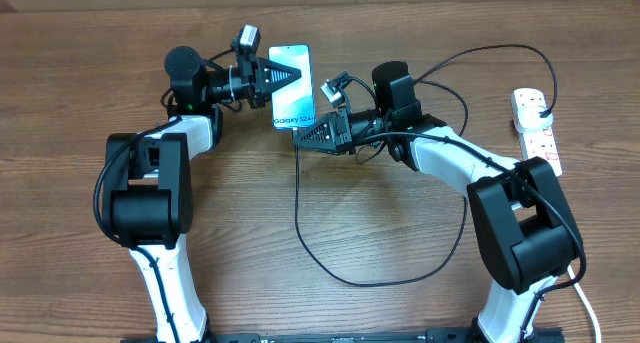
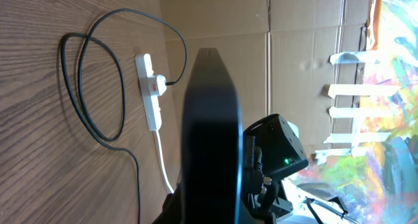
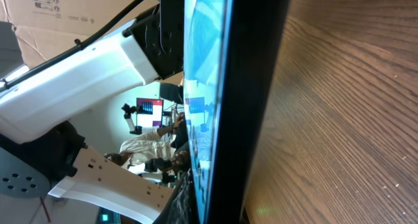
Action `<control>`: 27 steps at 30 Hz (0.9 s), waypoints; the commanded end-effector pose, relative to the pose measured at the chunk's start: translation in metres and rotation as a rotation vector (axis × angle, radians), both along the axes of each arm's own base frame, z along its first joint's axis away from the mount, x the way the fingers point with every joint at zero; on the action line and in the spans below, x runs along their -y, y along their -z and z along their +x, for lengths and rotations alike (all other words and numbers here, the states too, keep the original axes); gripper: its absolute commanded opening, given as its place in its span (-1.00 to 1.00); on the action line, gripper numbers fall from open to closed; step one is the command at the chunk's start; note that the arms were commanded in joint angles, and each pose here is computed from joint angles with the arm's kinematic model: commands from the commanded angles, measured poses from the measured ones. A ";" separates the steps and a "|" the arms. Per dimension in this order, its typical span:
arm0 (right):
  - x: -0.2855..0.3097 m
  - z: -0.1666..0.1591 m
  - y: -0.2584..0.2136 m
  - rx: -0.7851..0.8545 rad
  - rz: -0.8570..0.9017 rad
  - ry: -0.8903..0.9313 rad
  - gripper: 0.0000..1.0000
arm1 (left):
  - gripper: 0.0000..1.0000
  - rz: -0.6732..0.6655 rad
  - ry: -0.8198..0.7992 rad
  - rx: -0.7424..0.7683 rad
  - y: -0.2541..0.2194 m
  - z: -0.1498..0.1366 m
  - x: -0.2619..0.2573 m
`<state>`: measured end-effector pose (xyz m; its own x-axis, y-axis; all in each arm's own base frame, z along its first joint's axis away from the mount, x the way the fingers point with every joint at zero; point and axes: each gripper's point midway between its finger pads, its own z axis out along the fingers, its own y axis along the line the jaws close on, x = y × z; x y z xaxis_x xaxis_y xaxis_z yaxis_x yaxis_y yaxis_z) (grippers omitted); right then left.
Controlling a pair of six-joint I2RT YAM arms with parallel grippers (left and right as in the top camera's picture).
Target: Plug charger to phone and switch on socket
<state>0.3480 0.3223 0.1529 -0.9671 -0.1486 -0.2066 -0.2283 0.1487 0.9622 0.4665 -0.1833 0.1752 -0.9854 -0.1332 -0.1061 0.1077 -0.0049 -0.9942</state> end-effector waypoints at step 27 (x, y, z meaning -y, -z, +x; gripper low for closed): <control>0.017 0.036 -0.015 0.102 -0.016 0.153 -0.92 | -0.91 0.021 0.218 -0.002 -0.003 -0.039 0.021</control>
<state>0.3498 0.3219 0.1533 -0.9661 -0.1382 -0.2181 -0.2375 0.1440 0.9606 0.4648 -0.1842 0.1750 -0.9865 -0.1230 -0.1081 0.1095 -0.0047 -0.9940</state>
